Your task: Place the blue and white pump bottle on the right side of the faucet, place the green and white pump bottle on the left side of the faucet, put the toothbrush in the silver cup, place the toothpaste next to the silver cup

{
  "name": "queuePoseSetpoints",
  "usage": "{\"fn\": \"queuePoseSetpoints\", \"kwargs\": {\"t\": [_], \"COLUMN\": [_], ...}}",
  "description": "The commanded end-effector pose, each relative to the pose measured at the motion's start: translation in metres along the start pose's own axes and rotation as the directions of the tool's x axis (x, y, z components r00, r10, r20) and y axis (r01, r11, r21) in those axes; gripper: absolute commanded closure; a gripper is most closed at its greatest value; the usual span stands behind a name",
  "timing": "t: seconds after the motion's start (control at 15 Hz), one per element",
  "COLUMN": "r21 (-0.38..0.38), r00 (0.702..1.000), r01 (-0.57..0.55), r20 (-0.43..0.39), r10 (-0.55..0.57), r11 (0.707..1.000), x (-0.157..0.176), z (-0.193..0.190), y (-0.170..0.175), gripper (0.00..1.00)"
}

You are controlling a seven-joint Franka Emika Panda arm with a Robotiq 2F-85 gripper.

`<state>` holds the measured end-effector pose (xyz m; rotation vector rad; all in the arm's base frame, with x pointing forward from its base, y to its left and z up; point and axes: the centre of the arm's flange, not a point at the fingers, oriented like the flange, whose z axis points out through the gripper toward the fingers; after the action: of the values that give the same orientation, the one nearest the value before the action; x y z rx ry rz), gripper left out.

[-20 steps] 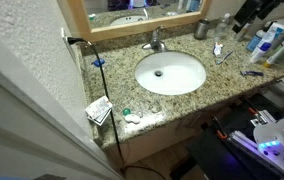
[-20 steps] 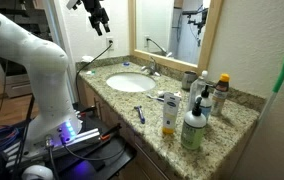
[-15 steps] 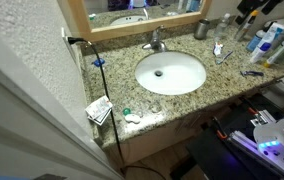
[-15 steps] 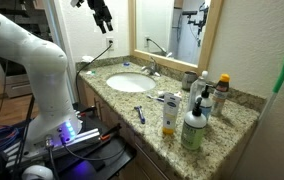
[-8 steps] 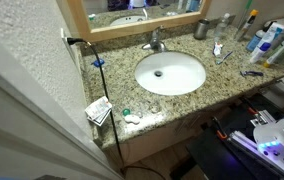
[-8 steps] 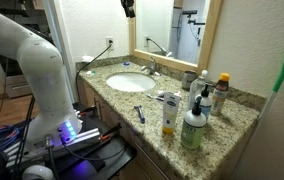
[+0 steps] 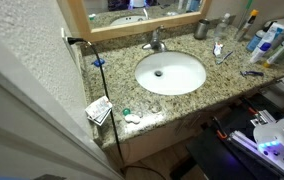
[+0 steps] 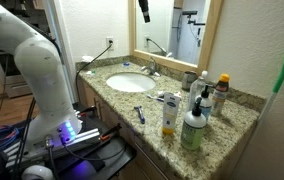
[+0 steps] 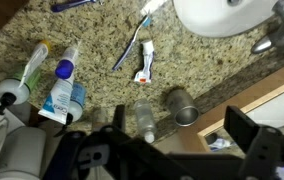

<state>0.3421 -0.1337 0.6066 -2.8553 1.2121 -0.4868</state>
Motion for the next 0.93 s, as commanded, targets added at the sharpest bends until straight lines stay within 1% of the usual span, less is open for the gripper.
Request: {"fn": "queuePoseSetpoints", "kwargs": {"t": [0.0,0.13,0.2,0.33,0.4,0.47,0.53,0.6,0.73,0.87], "r21": [-0.011,-0.021,-0.017,-0.02,-0.051,-0.09,-0.105,-0.112,-0.109,-0.114], "r00": [0.979,0.949,0.973,0.956,0.96,0.945,0.92,0.888,0.828,0.758], "r01": [-0.199,-0.303,-0.227,-0.288,-0.277,-0.324,-0.386,-0.454,-0.553,-0.643], "r20": [0.038,0.081,0.035,0.047,0.03,0.013,0.024,0.031,0.045,0.042], "r10": [0.199,0.304,0.227,0.288,0.279,0.326,0.391,0.46,0.559,0.651], "r11": [0.98,0.953,0.974,0.957,0.96,0.942,0.916,0.884,0.826,0.757], "x": [0.088,0.123,0.08,0.104,0.099,0.107,0.119,0.131,0.152,0.171], "z": [0.012,0.011,0.017,0.018,0.028,0.043,0.055,0.067,0.088,0.112], "y": [0.045,0.083,0.072,0.093,0.087,0.083,0.084,0.089,0.109,0.135], "gripper": [0.0,0.0,0.0,0.0,0.0,0.0,0.0,0.0,0.0,0.0]}}
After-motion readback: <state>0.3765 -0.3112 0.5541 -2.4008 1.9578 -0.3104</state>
